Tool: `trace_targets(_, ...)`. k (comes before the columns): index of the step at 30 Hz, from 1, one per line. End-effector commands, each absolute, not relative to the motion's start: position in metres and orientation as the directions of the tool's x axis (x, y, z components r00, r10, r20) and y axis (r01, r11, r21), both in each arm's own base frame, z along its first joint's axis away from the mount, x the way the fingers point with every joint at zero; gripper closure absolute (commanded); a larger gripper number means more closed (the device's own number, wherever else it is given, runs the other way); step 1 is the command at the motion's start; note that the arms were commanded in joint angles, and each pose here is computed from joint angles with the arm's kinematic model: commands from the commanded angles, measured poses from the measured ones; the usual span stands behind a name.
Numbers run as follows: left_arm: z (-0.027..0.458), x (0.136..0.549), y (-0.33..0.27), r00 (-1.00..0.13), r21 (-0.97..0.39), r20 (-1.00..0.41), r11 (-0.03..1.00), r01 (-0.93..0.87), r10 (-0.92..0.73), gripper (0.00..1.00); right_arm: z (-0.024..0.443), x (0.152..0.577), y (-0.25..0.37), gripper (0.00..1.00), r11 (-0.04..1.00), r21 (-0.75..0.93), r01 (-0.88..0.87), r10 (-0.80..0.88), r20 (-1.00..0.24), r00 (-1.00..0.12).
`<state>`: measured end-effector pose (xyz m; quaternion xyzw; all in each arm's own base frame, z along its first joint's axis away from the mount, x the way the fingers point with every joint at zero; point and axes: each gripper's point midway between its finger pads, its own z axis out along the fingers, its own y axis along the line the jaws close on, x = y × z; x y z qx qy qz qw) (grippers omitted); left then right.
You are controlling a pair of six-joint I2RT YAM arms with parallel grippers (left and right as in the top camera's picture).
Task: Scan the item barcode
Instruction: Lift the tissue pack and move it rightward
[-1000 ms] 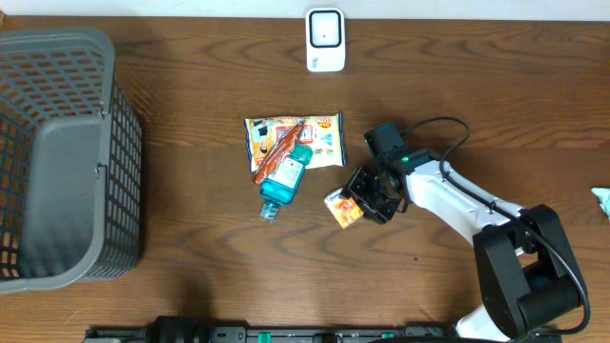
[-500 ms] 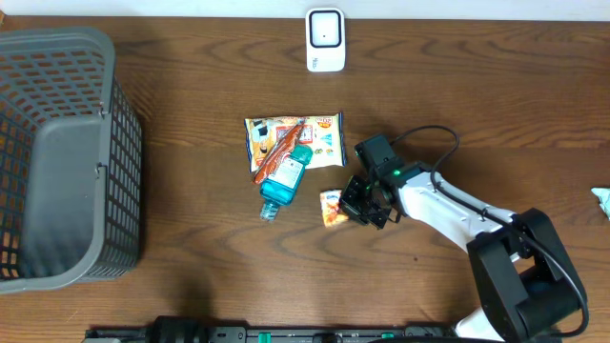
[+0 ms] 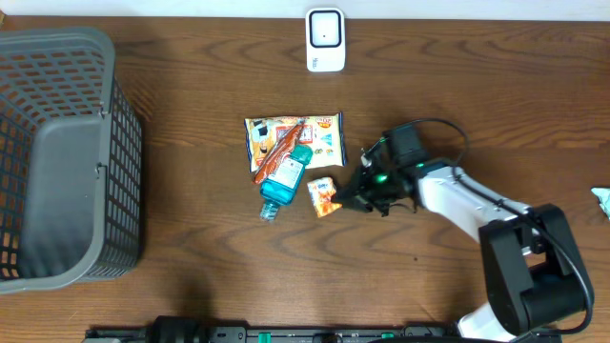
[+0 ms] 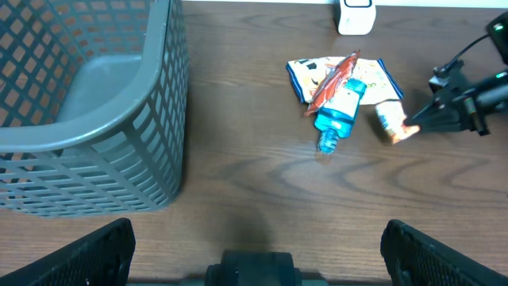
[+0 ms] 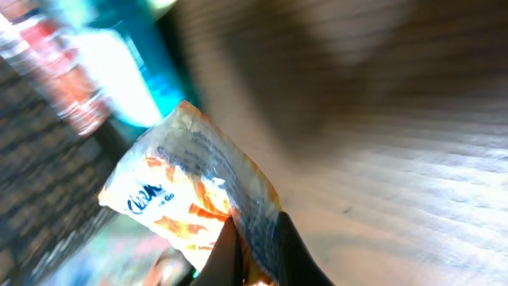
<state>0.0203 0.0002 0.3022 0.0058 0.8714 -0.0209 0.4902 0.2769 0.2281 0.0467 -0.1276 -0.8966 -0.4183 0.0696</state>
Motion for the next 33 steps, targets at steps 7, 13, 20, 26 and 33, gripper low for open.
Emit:
trace_targets(7,0.286,0.011,0.000,-0.587,-0.032,-0.809,0.999,0.026,-0.011,0.01,0.116,0.252,0.237,0.99,0.253,0.933,0.257,-0.112,0.293,-0.950)
trace_targets(13,0.286,0.011,0.000,-0.587,-0.032,-0.809,0.999,0.026,-0.011,0.01,0.144,0.243,0.239,0.99,0.126,0.933,0.336,-0.201,0.356,-0.913)
trace_targets(20,0.286,0.011,0.000,-0.587,-0.032,-0.809,0.999,0.026,-0.011,0.01,0.150,0.240,0.238,0.99,0.100,0.926,0.364,-0.223,0.377,-0.899)
trace_targets(26,0.286,0.011,0.000,-0.587,-0.032,-0.809,0.999,0.026,-0.011,0.01,0.150,0.240,0.238,0.99,0.100,0.926,0.363,-0.223,0.377,-0.899)
trace_targets(33,0.286,0.011,0.000,-0.587,-0.032,-0.809,0.999,0.026,-0.011,0.01,0.147,0.241,0.239,0.99,0.116,0.928,0.355,-0.210,0.372,-0.904)
